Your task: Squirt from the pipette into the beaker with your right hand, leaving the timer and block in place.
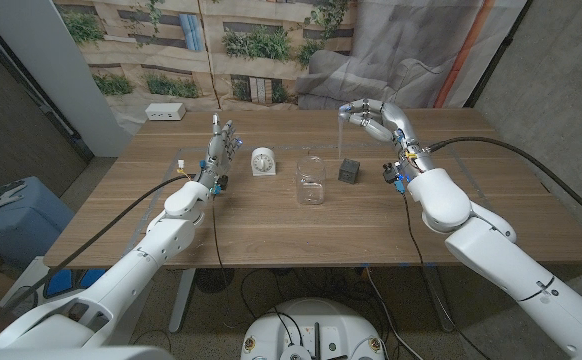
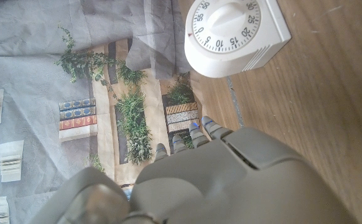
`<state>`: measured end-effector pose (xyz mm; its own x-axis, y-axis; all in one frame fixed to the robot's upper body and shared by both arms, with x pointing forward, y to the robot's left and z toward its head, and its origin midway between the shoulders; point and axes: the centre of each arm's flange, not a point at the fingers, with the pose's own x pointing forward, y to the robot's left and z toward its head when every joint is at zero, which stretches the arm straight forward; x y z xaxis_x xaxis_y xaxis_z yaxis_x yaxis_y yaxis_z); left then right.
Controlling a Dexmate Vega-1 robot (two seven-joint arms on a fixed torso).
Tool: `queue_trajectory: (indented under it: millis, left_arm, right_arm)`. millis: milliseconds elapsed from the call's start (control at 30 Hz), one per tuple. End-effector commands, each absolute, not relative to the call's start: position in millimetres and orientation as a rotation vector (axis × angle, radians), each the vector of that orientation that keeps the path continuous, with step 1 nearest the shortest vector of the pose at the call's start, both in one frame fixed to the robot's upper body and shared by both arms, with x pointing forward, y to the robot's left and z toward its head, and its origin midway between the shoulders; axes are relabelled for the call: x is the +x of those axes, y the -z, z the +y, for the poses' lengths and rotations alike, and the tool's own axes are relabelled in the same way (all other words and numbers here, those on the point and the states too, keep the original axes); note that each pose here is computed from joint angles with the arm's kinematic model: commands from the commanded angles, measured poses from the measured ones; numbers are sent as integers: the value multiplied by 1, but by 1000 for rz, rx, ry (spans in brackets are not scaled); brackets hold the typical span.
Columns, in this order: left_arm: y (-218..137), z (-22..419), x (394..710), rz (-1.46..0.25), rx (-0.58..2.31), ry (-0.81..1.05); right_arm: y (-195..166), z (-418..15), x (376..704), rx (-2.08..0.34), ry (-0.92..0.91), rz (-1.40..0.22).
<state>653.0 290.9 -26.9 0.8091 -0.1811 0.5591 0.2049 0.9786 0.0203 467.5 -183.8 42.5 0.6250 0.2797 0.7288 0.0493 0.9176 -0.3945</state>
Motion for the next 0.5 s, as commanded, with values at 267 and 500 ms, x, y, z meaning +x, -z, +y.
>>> queue_trajectory:
  millis: [267,500]
  left_arm:
    - [27,291,653,-594,-41,206]
    - [27,291,653,-594,-41,207]
  right_arm:
    - [-49,-155,475,-352,-142,-957]
    - [-46,-144,484,-339,-144,-945]
